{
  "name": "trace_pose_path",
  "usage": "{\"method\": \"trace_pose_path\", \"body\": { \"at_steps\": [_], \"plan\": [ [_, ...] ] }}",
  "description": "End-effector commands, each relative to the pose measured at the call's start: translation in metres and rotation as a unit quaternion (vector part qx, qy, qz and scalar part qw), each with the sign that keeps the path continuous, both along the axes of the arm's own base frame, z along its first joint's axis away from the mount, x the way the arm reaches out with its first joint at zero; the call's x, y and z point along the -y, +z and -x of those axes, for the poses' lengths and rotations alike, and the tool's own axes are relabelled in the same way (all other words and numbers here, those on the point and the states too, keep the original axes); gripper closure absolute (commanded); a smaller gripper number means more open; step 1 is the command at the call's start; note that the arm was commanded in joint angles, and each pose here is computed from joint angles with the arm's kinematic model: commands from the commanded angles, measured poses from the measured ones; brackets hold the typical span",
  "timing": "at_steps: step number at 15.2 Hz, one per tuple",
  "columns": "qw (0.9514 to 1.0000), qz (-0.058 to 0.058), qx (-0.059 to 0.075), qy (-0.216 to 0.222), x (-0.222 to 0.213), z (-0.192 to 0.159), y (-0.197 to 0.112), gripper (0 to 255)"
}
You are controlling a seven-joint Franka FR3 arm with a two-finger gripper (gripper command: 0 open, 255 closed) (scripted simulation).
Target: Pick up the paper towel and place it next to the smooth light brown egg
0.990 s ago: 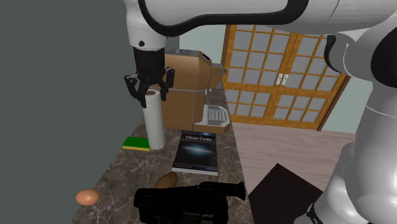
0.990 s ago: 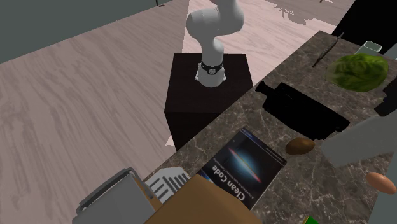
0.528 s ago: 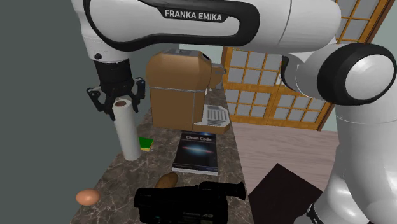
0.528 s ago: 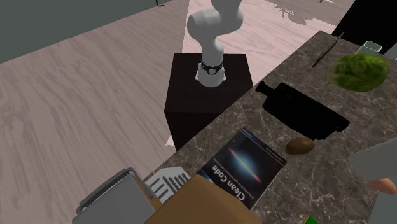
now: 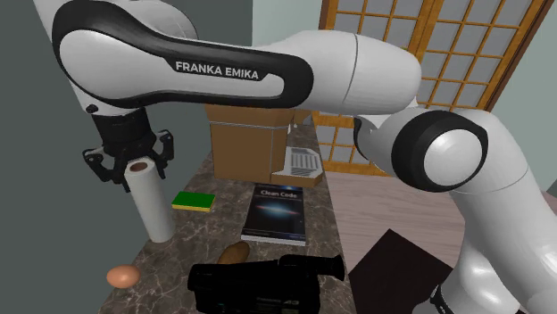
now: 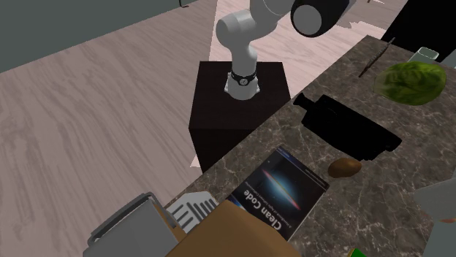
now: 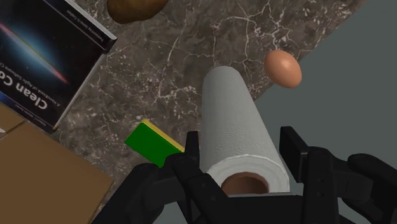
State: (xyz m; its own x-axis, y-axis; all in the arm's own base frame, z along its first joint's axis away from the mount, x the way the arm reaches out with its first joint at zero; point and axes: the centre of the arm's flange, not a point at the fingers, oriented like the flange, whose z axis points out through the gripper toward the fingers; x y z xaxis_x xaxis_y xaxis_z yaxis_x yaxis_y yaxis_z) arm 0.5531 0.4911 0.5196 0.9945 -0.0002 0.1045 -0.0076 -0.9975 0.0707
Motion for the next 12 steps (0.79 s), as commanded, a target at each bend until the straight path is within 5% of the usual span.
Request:
{"method": "trace_pose_path", "body": {
  "at_steps": [1, 12],
  "plan": [
    [1.0000, 0.000, 0.001, 0.000, -0.001, 0.001, -0.011, 255],
    [1.0000, 0.000, 0.001, 0.000, -0.001, 0.001, -0.069, 255]
  ]
}}
